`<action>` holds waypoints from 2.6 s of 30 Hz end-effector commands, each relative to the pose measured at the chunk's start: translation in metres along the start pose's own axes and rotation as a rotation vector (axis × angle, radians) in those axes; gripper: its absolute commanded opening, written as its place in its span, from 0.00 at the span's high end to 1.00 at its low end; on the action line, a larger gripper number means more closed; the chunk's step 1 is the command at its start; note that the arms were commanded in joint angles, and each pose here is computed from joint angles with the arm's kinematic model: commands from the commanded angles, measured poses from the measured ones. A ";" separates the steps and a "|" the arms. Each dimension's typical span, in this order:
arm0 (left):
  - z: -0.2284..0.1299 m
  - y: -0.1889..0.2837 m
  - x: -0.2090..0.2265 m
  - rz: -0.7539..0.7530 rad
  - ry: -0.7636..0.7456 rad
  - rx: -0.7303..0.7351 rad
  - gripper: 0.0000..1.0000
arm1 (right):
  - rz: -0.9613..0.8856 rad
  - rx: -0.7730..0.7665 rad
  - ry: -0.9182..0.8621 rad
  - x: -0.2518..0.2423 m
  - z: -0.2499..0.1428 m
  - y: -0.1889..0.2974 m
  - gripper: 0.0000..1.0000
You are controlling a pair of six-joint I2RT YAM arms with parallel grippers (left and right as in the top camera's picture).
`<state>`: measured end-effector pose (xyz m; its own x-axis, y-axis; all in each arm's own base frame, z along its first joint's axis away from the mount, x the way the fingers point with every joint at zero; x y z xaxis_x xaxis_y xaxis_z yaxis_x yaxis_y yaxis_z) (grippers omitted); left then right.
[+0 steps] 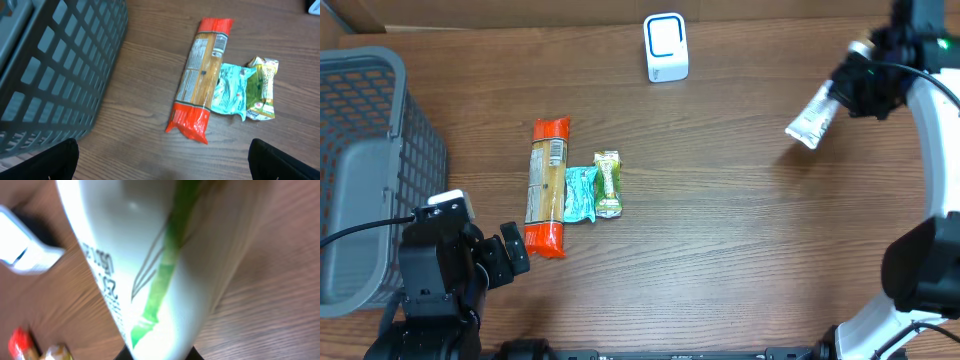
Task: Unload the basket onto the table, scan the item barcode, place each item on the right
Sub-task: 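Carry the white tube to the right table edge and release, then move the right gripper down to the POKKA packet and grasp it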
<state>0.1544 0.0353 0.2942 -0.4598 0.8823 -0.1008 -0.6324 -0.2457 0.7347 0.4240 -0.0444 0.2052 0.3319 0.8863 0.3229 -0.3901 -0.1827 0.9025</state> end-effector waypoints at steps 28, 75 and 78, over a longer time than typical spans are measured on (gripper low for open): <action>0.000 0.000 0.003 0.018 0.014 -0.008 0.00 | 0.165 0.103 0.115 0.016 -0.026 -0.002 0.11; 0.000 0.000 0.003 0.018 0.014 -0.008 0.00 | 0.307 0.464 0.938 0.232 -0.262 -0.152 0.50; 0.000 0.000 0.003 0.018 0.014 -0.007 0.00 | 0.315 0.459 0.967 0.234 -0.264 -0.152 0.53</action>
<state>0.1546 0.0353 0.2944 -0.4597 0.8823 -0.1015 -0.6335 -0.2457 0.7337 0.3401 0.2974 0.0700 -0.5431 0.7540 0.3695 0.0591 -0.4046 0.9126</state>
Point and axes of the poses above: each gripper's point midway between its finger pads, its own y axis back along the fingers, its own x axis along the line the jaws close on, z = x × y, the point moved 4 cm from there along y, back along the fingers, and after that the axes turned 11 degrees about y, right-handed, at the moved point
